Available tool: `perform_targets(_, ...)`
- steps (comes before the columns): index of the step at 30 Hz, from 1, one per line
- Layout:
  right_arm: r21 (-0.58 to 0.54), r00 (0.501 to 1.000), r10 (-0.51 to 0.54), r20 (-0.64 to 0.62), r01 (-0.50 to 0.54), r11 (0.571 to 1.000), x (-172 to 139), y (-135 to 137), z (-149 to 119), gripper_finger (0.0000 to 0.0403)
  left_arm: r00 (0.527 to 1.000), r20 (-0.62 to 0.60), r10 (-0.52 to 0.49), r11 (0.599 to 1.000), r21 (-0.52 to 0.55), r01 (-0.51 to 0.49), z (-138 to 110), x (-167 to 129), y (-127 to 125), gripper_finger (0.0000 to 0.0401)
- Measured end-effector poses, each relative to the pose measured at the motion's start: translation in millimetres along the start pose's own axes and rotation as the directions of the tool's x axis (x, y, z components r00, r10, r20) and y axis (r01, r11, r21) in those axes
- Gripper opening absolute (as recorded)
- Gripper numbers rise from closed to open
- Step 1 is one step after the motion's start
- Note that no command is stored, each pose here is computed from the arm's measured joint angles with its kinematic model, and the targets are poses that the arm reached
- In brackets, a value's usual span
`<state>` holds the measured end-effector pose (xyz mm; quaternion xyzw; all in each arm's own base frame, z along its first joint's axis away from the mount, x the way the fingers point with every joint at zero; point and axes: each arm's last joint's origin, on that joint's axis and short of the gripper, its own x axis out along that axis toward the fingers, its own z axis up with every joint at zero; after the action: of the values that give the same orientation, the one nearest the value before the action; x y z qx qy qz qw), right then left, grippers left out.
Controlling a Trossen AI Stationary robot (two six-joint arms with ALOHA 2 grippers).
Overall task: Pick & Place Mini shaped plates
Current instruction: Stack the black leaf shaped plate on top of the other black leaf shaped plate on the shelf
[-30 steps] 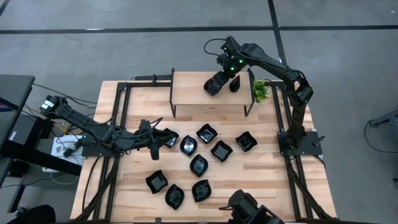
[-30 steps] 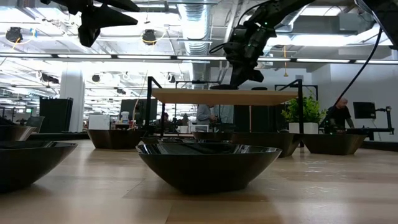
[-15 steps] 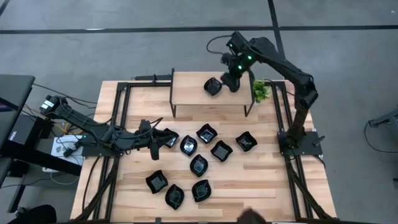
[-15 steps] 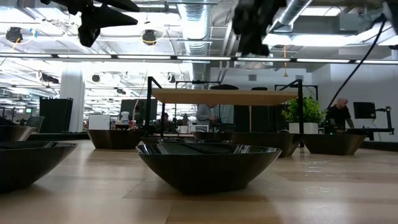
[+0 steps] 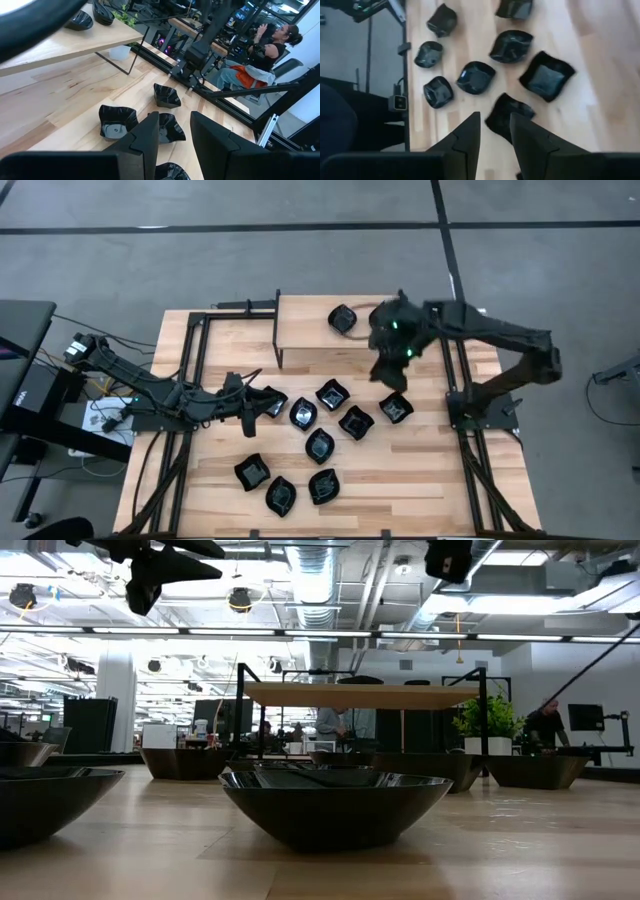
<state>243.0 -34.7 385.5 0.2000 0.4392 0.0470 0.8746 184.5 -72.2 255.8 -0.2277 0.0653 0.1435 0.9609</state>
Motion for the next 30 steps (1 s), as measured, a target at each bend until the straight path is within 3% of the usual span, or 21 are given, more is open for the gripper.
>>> perform_targets(9, -0.005, 0.993, 0.115, -0.032, -0.115, 0.993, 54.5, 26.8, -39.9, 0.0102, 1.0, 0.006, -0.009, 0.998, -0.058, 0.009, 0.9, 0.0, -0.8, 0.0113)
perform_targets(14, -0.088, 0.986, 0.162, -0.037, -0.164, 0.982, 83.0, 32.7, -62.4, 0.0102, 0.994, -0.048, -0.103, 0.991, -0.094, 0.098, -0.5, -0.8, -4.5, 0.0113)
perform_targets(19, -0.061, 0.978, 0.187, 0.095, -0.182, 0.981, 95.7, 25.2, -83.4, 0.0102, 0.989, -0.053, -0.135, 0.987, -0.098, 0.129, -1.6, -3.4, -8.3, 0.0113)
perform_targets(24, -0.042, 0.949, 0.189, 0.252, -0.184, 0.982, 87.9, 14.3, -104.7, 0.0102, 0.981, -0.052, -0.185, 0.977, -0.116, 0.178, -1.0, -5.8, -12.7, 0.0113)
perform_targets(30, -0.076, 0.856, 0.188, 0.482, -0.173, 0.982, 60.2, 6.2, -125.1, 0.0102, 0.956, -0.06, -0.287, 0.946, -0.176, 0.273, 1.9, -6.8, -17.7, 0.0113)
